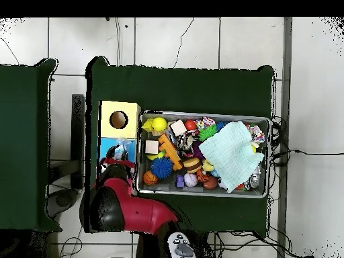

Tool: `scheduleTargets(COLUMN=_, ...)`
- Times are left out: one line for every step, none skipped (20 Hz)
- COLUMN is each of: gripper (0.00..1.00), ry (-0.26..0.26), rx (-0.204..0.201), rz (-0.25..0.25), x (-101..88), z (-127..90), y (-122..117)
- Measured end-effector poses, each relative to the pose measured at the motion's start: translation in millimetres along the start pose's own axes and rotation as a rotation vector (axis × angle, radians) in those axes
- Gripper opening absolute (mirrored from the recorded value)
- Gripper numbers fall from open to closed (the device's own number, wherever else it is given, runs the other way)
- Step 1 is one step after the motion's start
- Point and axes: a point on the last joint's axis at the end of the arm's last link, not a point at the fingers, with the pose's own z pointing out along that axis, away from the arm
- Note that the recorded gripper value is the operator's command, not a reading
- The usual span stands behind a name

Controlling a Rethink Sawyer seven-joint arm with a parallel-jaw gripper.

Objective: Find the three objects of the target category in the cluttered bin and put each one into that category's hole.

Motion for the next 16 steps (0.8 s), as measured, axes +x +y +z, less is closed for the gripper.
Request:
scheduleTargets(gripper=0.00, ry=0.004, rx=0.000, rz=-0.002, x=2.6, z=-1.2, y=0.1)
scheduleTargets(gripper=0.00, ry=0.005, rx=0.001, rz=-0.002, x=3.5, z=-1.7, y=0.0)
scheduleTargets(gripper=0.00, ry=0.007, rx=0.001, rz=-0.003, x=4.4, z=-2.3, y=-0.1)
scheduleTargets(gripper=0.00, ry=0.009, rx=0.002, rz=-0.003, x=6.1, z=-3.2, y=-0.5)
scheduleTargets(gripper=0.00, ry=0.012, rx=0.002, rz=-0.004, x=7.6, z=-4.0, y=-0.8)
scheduleTargets(gripper=0.00, ry=0.017, rx=0.003, rz=-0.005, x=10.7, z=-5.2, y=-1.2)
scheduleTargets(gripper=0.00, ry=0.020, rx=0.004, rz=-0.006, x=12.6, z=-5.9, y=-1.4)
scheduleTargets(gripper=0.00, ry=0.025, rx=0.005, rz=-0.007, x=15.1, z=-6.6, y=-2.0)
scheduleTargets(gripper=0.00, ry=0.028, rx=0.005, rz=-0.007, x=16.5, z=-7.0, y=-2.2)
scheduleTargets(gripper=0.00, ry=0.030, rx=0.006, rz=-0.007, x=17.8, z=-7.3, y=-2.5)
scheduleTargets(gripper=0.00, ry=0.035, rx=0.007, rz=-0.008, x=20.3, z=-7.9, y=-3.1)
scheduleTargets(gripper=0.00, ry=0.038, rx=0.008, rz=-0.008, x=22.0, z=-8.2, y=-3.5)
scheduleTargets(gripper=0.00, ry=0.040, rx=0.008, rz=-0.008, x=23.6, z=-8.7, y=-4.0)
scheduleTargets(gripper=0.00, ry=0.040, rx=0.009, rz=-0.009, x=24.5, z=-8.9, y=-4.2)
scheduleTargets(gripper=0.00, ry=0.041, rx=0.010, rz=-0.009, x=26.3, z=-9.4, y=-4.8)
scheduleTargets(gripper=0.00, ry=0.041, rx=0.011, rz=-0.009, x=27.7, z=-9.9, y=-5.2)
